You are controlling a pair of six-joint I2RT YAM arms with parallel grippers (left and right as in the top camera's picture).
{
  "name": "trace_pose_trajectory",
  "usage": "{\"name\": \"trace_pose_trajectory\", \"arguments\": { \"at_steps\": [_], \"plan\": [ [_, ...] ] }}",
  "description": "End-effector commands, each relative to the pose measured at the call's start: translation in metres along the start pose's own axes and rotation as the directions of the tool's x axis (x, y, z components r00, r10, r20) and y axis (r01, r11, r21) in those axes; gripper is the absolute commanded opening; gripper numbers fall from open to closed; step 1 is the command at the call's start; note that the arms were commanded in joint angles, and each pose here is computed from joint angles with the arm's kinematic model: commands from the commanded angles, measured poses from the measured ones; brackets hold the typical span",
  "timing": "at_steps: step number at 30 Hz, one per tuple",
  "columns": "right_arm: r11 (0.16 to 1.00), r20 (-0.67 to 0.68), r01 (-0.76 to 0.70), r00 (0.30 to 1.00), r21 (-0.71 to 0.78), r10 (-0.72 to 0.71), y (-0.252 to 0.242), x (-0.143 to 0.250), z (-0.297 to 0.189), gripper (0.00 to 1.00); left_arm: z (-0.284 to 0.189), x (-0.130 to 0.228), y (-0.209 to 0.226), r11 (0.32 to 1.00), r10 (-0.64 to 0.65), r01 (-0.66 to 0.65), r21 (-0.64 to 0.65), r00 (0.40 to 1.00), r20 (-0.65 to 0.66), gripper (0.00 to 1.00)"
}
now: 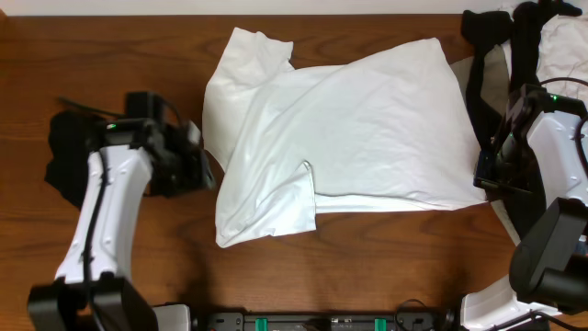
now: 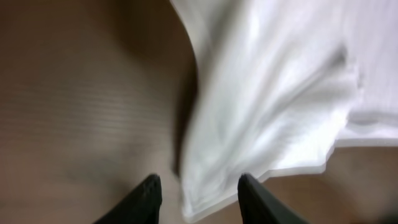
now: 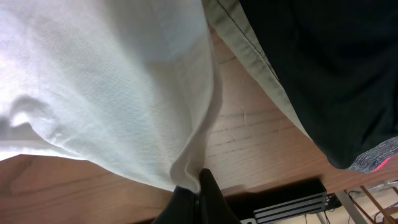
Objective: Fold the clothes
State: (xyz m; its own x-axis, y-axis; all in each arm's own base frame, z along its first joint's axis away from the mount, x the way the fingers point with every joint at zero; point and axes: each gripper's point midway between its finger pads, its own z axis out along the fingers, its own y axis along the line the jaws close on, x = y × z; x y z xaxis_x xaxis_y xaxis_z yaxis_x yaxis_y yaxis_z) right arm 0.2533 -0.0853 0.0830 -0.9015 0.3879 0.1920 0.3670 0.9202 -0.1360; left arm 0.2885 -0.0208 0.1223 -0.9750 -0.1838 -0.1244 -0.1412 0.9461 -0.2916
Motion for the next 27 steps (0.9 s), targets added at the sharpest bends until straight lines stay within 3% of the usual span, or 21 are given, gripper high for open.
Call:
{"name": "trace_pose_trajectory", "arguments": {
  "at_steps": [1, 4, 8, 15, 27],
  "plan": [
    [1.0, 0.0, -0.021, 1.0, 0.005, 0.021, -0.003, 0.001, 0.001, 0.01, -0.006, -0.032, 0.017, 0.998, -0.046, 0.052, -0.041, 0.992, 0.121, 0.43],
    [1.0, -0.001, -0.02, 1.0, -0.002, 0.02, -0.002, 0.001, 0.001, 0.01, 0.008, -0.047, 0.009, 0.999, -0.044, 0.04, 0.033, 0.99, 0.132, 0.43],
    [1.0, 0.001, -0.021, 1.0, -0.006, 0.021, -0.001, 0.001, 0.001, 0.01, 0.041, -0.055, 0.004, 0.993, -0.056, 0.048, 0.108, 0.996, 0.07, 0.56],
    [1.0, 0.002, -0.021, 1.0, -0.006, 0.021, -0.001, 0.0, 0.001, 0.01, 0.086, -0.066, 0.015, 0.991, -0.07, 0.067, 0.114, 0.997, 0.021, 0.56],
    [1.0, 0.005, -0.021, 1.0, -0.01, 0.021, 0.0, 0.0, 0.001, 0.01, 0.114, -0.078, 0.023, 0.991, -0.067, 0.063, 0.115, 0.997, 0.032, 0.56]
  ]
}}
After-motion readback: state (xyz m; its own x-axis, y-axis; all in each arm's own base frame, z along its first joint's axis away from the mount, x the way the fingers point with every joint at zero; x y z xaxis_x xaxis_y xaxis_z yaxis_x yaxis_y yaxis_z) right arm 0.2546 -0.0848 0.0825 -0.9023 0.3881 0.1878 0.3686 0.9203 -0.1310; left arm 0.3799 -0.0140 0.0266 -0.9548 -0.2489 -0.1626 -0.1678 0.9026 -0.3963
